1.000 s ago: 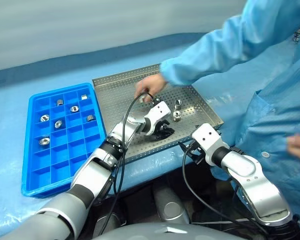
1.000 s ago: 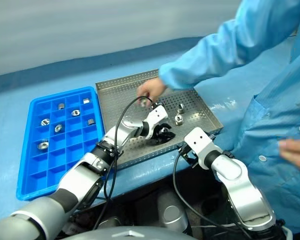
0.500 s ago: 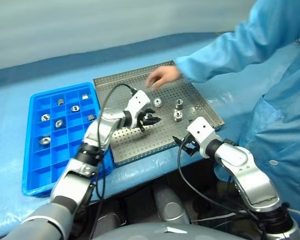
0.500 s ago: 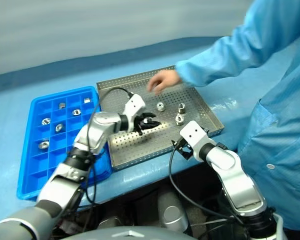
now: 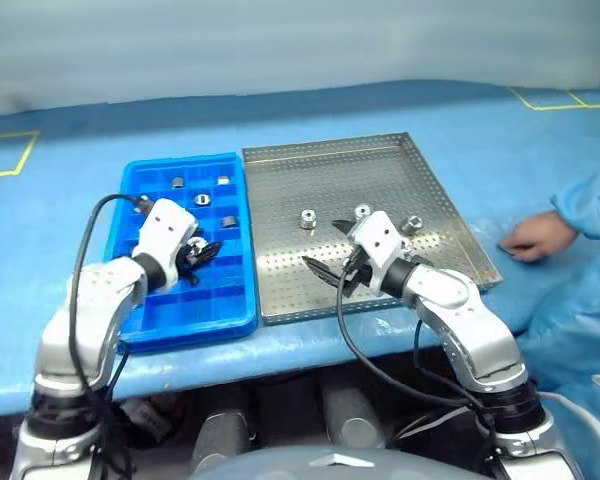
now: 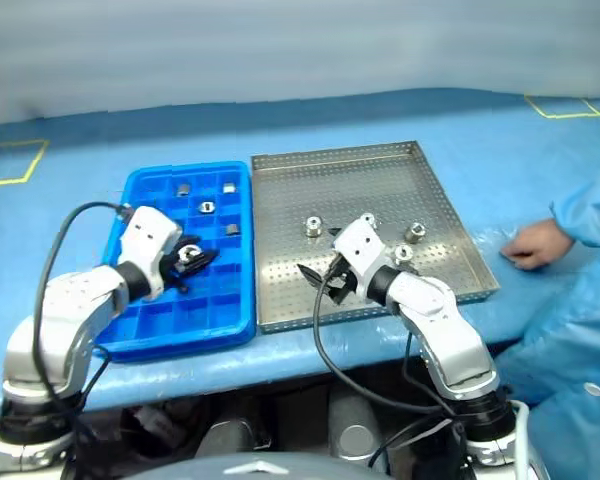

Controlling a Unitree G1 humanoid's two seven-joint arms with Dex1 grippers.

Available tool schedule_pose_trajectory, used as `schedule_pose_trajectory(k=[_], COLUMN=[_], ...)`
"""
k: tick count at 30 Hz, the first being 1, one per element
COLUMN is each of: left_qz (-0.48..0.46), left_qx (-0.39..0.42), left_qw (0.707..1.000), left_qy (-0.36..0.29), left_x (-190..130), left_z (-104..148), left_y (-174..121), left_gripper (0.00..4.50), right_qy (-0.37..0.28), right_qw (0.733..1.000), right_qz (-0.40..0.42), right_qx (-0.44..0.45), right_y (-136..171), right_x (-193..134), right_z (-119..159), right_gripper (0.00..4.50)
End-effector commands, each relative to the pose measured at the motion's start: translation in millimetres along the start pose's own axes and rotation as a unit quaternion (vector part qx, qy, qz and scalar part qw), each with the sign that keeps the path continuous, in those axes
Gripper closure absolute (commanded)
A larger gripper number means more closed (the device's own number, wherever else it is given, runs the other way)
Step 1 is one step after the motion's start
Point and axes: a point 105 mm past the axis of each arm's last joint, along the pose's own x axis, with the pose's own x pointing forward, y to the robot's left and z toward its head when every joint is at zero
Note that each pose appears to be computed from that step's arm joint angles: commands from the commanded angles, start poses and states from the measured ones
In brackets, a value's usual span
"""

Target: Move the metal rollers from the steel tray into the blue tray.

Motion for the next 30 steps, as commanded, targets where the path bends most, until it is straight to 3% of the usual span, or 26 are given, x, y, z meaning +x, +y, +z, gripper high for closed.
schedule_pose_trajectory(k=[1, 9, 15, 20, 22, 24, 27, 30], left_qz=[0.048, 0.1, 0.108, 0.118, 0.116, 0.109, 0.042, -0.019], left_qx=[0.011, -0.018, -0.027, -0.041, -0.049, -0.055, -0.061, -0.009], left_qw=[0.999, 0.994, 0.992, 0.991, 0.992, 0.992, 0.994, 0.991], left_qy=[-0.006, 0.042, 0.055, 0.049, 0.031, 0.006, -0.08, -0.135], left_x=[-22, -43, -39, -39, -37, -34, -21, 2], left_z=[5, -23, -33, -33, -26, -17, 19, 49], left_y=[8, 19, 20, 24, 24, 24, 8, -9], left_gripper=[2.77, 2.77, 2.77, 1.2, 0.55, 0.55, 0.55, 0.55], right_qy=[-0.023, -0.013, -0.015, -0.018, -0.019, -0.018, 0.009, 0.056], right_qw=[1.0, 1.0, 0.999, 0.999, 0.999, 0.999, 0.999, 0.996], right_qz=[0.005, 0.01, 0.013, 0.011, 0.008, 0.001, -0.014, -0.013], right_qx=[-0.017, -0.026, -0.035, -0.039, -0.04, -0.041, -0.051, -0.067], right_y=[0, 0, 0, 0, -1, -3, -7, -10], right_x=[1, 4, 6, 5, 5, 4, 1, -7], right_z=[13, 10, 12, 15, 15, 15, 6, -12], right_gripper=[0.0, 0.0, 0.0, 0.0, 0.0, 0.0, 0.0, 0.0])
